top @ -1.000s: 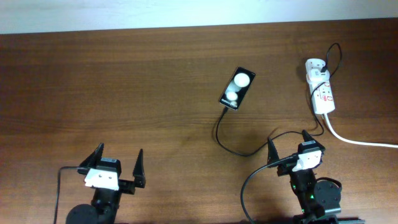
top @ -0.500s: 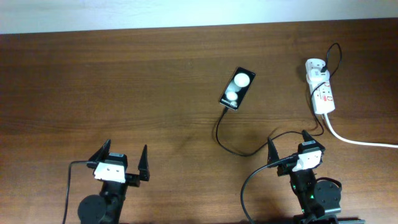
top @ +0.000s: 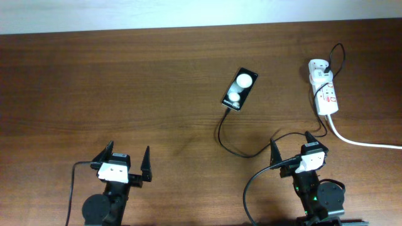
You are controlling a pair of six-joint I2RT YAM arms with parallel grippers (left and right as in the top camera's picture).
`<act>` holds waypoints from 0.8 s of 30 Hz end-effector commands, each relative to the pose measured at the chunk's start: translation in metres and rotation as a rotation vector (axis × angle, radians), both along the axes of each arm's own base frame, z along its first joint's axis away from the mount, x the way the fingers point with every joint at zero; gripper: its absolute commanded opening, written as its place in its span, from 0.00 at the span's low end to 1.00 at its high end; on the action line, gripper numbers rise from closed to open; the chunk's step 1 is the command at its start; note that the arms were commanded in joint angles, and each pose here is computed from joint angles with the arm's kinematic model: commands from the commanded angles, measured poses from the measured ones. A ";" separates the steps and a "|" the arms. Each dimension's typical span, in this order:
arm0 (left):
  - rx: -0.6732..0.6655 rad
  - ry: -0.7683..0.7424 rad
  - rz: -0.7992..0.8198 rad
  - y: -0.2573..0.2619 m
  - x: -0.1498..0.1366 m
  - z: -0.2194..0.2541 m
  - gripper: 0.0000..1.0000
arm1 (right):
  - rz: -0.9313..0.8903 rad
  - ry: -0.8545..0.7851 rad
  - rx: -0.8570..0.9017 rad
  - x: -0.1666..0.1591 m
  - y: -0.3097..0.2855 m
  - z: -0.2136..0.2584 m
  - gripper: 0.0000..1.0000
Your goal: Plug charger to phone and switch on socket
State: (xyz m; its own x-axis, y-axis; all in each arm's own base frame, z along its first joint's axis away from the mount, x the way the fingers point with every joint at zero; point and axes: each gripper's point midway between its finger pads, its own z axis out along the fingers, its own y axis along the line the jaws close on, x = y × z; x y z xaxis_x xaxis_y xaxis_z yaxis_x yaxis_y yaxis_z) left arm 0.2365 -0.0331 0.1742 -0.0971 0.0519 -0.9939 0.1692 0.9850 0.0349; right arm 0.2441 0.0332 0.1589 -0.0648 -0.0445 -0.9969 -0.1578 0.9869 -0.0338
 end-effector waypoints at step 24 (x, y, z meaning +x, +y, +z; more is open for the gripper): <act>0.037 -0.039 0.010 0.002 0.007 -0.016 0.99 | 0.003 -0.002 -0.006 0.000 0.000 -0.001 0.99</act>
